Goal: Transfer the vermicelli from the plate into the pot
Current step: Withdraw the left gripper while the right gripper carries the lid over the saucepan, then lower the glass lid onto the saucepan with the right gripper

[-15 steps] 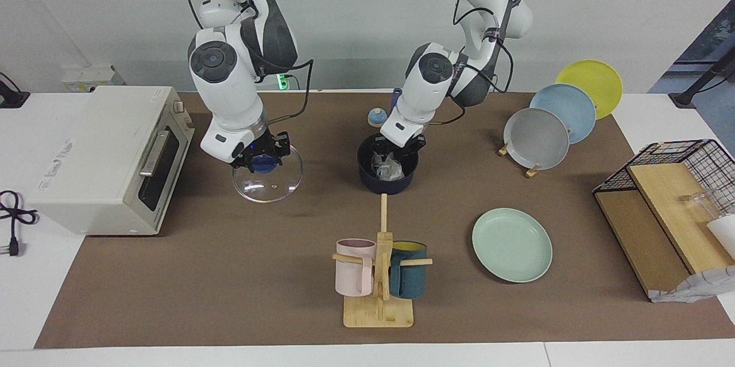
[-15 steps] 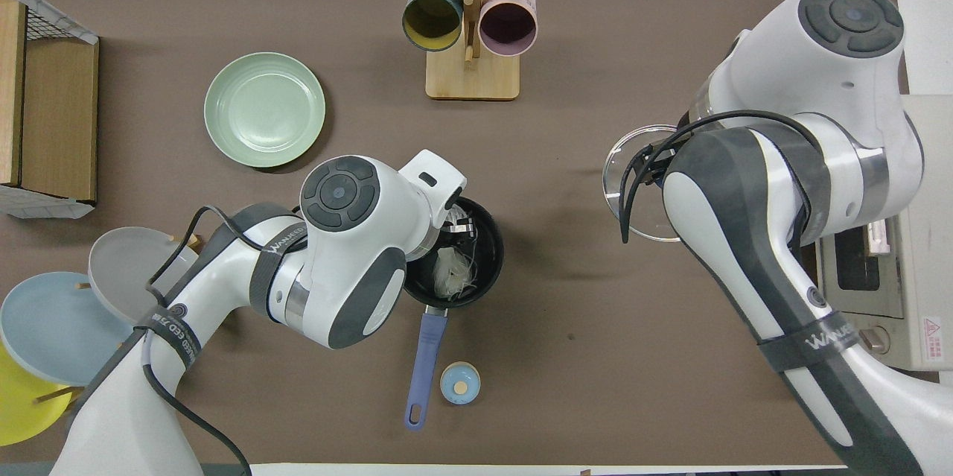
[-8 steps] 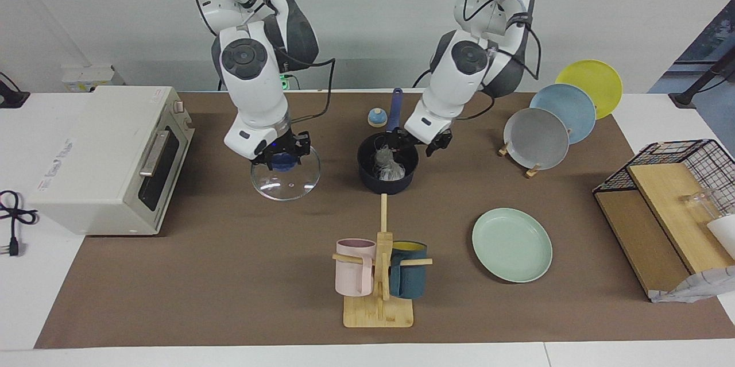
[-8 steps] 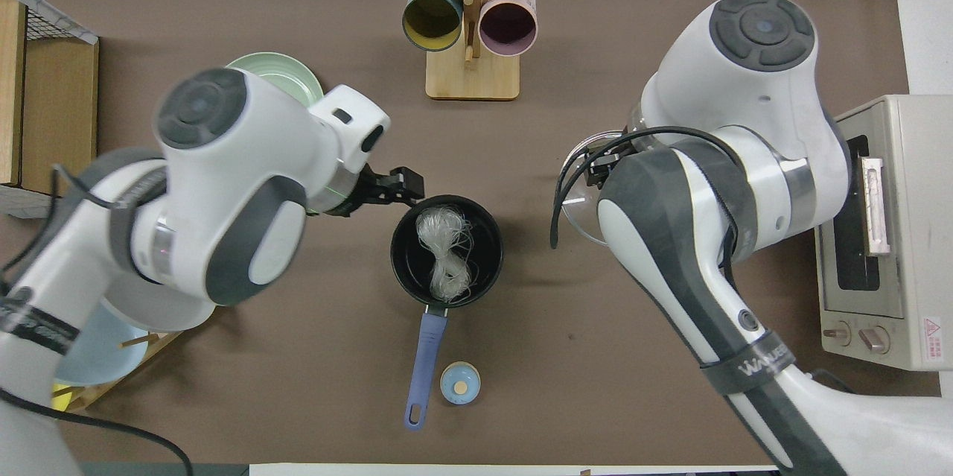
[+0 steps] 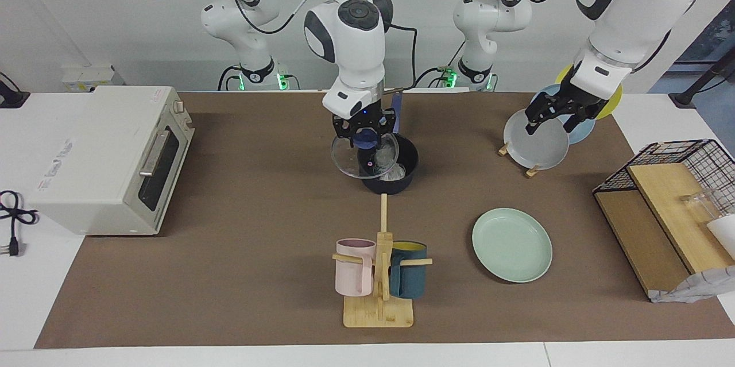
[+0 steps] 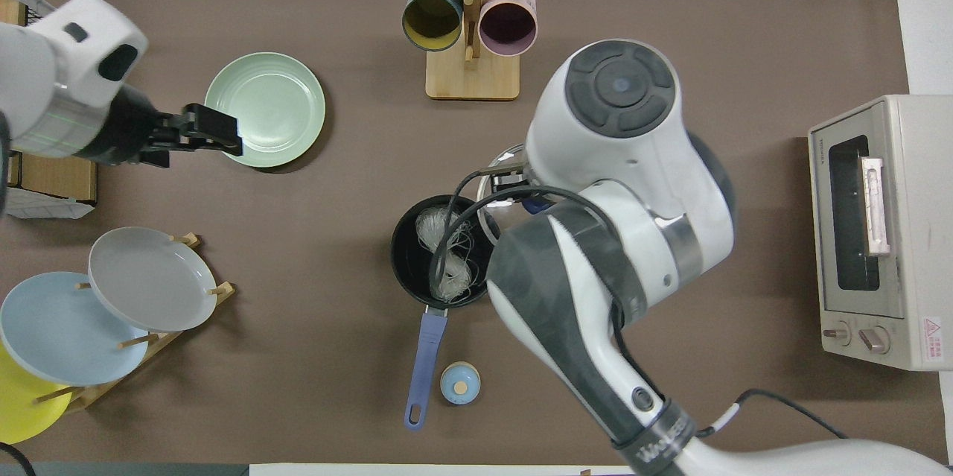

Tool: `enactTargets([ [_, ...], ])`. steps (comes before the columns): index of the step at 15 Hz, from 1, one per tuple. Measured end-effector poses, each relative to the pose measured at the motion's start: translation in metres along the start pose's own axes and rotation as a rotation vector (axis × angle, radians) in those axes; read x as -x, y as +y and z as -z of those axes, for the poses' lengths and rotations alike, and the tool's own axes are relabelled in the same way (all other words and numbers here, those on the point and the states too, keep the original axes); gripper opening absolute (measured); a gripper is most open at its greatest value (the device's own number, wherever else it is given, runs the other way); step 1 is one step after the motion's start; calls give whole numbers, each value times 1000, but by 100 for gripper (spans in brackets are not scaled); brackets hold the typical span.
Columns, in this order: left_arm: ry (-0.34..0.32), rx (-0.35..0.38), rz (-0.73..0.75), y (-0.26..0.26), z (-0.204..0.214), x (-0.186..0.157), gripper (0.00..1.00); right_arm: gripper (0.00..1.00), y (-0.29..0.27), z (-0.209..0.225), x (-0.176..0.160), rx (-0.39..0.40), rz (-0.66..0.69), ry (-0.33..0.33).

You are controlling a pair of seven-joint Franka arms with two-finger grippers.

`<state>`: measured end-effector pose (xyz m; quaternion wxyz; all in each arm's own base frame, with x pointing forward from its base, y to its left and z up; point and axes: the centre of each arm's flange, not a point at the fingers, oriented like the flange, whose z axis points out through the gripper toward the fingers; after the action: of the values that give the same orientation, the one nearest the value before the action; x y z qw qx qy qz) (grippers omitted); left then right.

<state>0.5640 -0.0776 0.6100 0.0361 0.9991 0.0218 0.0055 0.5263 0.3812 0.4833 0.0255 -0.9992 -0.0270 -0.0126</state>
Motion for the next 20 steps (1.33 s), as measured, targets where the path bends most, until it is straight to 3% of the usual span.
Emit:
enactTargets([
  [5,-7,-25,-25,4,30,28,100,67,-23,-27,6,-25,0,32],
  [10,-22,-30,-44,3,8,37,100,67,-39,-46,16,-13,27,11],
  [20,-77,-38,-88,7,5,47,100,67,-44,-69,28,13,28,-26],
])
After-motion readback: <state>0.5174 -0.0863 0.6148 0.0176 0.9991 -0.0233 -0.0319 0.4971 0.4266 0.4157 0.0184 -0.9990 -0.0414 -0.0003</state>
